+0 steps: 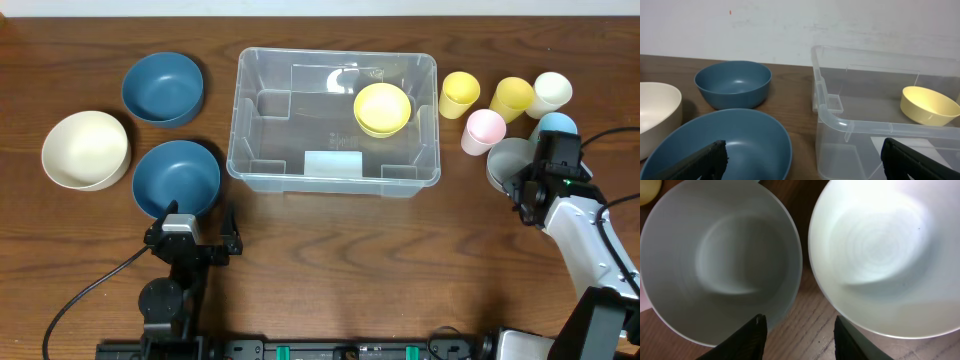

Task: Pack container
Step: 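Grasp the rim of the grey bowl with the right gripper, then carry the grey bowl into the bin and stack it on the yellow bowl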

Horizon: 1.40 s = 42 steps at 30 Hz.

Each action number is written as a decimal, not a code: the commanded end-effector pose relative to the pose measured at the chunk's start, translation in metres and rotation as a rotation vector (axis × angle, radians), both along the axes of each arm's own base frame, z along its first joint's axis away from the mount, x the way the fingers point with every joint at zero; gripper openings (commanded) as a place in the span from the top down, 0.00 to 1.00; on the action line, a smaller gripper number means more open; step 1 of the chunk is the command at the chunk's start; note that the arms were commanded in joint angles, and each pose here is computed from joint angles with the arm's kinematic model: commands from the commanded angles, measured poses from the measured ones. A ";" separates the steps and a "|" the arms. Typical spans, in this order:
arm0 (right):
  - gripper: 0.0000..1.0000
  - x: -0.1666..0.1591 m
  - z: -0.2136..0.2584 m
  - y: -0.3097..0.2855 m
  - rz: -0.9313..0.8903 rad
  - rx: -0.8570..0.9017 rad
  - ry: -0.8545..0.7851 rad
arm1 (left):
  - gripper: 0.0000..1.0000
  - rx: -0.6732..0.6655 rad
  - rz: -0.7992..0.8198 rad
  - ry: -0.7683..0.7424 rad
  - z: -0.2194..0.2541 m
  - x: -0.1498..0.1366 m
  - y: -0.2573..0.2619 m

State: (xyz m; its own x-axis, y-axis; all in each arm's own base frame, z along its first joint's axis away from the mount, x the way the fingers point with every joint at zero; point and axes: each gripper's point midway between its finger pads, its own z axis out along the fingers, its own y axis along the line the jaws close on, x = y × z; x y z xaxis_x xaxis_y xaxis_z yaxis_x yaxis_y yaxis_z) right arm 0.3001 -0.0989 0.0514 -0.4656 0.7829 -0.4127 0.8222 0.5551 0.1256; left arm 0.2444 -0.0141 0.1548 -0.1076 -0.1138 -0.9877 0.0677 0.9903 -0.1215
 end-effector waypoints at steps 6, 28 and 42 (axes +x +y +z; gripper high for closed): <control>0.56 -0.003 -0.013 -0.001 -0.005 0.004 0.029 | 0.02 0.008 -0.015 0.046 -0.016 -0.001 -0.003; 0.99 -0.016 -0.048 0.021 0.120 0.109 0.166 | 0.02 0.008 -0.015 0.046 -0.016 -0.001 -0.003; 0.99 -0.044 0.055 0.043 0.307 0.102 0.050 | 0.02 0.008 -0.015 0.046 -0.016 -0.001 -0.003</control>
State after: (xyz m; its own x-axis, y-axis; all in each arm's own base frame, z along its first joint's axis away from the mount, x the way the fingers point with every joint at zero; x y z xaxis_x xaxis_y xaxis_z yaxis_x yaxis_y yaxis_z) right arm 0.2458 -0.0560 0.0643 -0.6904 0.6943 -0.2033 0.6905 0.7162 0.1012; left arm 0.2444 -0.0141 0.1548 -0.1076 -0.1142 -0.9876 0.0677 0.9902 -0.1218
